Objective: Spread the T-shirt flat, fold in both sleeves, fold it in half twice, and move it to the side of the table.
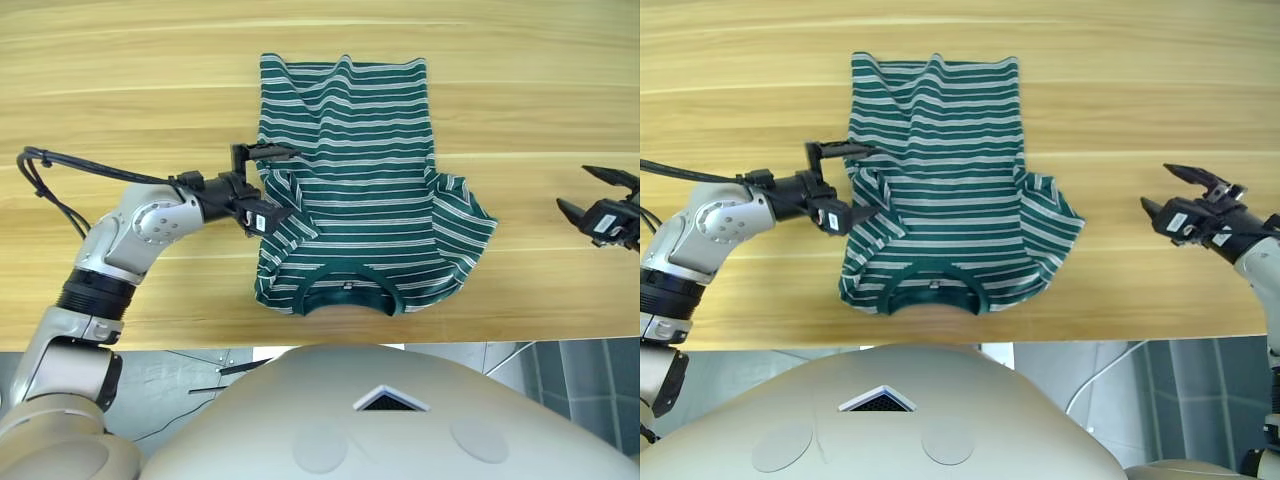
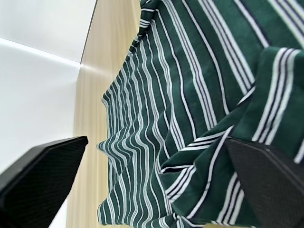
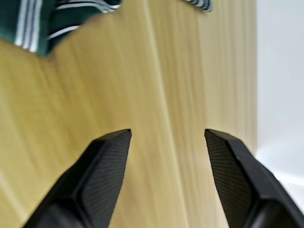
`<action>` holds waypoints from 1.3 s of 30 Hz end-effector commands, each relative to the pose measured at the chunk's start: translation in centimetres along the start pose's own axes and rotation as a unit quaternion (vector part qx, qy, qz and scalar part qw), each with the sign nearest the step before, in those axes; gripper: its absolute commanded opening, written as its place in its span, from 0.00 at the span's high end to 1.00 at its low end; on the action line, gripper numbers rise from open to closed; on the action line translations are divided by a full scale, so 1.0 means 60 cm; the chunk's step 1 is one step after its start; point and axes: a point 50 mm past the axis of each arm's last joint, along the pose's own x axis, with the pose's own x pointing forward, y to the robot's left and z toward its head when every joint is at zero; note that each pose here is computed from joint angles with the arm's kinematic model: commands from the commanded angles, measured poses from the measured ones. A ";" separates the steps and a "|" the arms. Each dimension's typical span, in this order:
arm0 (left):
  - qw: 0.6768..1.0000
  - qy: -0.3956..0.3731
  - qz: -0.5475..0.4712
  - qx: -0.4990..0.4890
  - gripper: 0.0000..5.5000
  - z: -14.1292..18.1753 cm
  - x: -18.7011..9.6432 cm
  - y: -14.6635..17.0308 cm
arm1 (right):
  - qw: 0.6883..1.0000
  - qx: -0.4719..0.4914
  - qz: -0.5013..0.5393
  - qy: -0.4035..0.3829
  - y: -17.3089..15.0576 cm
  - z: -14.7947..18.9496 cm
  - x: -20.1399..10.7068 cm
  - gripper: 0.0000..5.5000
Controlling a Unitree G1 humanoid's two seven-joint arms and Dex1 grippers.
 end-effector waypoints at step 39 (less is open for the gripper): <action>1.000 0.008 0.013 0.015 0.02 -0.007 0.000 -0.002 | 0.989 0.023 0.136 -0.060 0.101 0.027 0.069 0.89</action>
